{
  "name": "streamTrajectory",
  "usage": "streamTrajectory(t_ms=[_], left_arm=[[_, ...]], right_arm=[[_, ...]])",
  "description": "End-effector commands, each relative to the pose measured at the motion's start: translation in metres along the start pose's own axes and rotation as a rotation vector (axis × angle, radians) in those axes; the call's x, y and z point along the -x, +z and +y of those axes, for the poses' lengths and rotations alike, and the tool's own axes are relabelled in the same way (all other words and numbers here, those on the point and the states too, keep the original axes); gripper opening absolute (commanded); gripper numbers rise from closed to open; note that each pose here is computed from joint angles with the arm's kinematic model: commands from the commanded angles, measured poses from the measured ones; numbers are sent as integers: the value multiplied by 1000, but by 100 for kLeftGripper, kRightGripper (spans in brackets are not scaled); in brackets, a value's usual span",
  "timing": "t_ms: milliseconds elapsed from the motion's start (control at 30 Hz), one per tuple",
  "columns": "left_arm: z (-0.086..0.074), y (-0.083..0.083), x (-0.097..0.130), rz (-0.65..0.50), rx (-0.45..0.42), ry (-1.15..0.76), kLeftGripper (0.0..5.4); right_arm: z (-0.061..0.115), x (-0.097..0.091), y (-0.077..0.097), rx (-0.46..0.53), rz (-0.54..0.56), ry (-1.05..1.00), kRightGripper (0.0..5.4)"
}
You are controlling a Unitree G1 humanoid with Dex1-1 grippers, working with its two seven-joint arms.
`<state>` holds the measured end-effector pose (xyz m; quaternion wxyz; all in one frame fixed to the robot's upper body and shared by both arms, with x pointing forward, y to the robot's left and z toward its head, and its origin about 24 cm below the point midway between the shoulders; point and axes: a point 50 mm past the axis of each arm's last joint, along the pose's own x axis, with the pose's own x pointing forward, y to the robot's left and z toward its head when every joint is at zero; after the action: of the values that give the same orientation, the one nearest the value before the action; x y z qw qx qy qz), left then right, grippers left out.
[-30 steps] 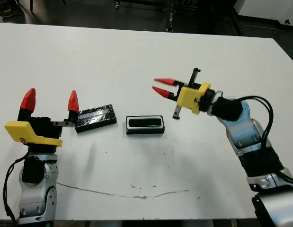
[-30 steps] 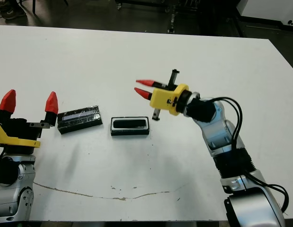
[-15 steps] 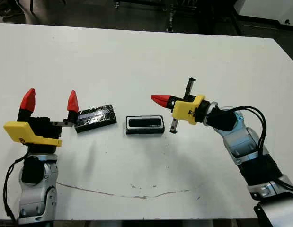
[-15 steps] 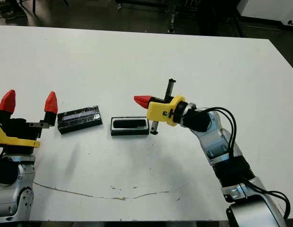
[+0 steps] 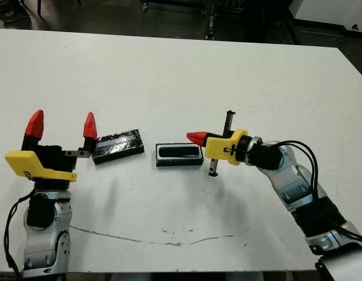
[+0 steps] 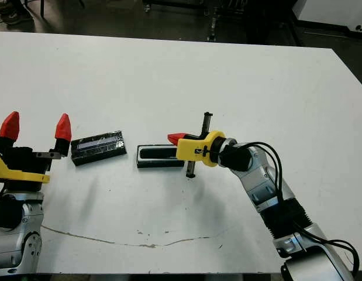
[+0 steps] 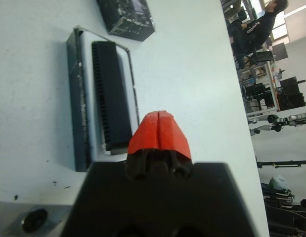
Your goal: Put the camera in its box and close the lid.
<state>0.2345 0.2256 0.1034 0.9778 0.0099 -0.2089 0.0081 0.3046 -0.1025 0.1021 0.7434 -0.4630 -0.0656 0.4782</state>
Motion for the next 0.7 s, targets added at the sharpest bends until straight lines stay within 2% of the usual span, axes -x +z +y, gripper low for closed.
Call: streamTrajectory(t_ms=[33, 700], left_arm=[[-1, -3, 3, 22, -18, 3, 540], [0, -3, 3, 17, -7, -5, 540]], right_arm=[[9, 4, -7, -2, 20, 31, 1], [30, 10, -10, -20, 5, 81, 1]])
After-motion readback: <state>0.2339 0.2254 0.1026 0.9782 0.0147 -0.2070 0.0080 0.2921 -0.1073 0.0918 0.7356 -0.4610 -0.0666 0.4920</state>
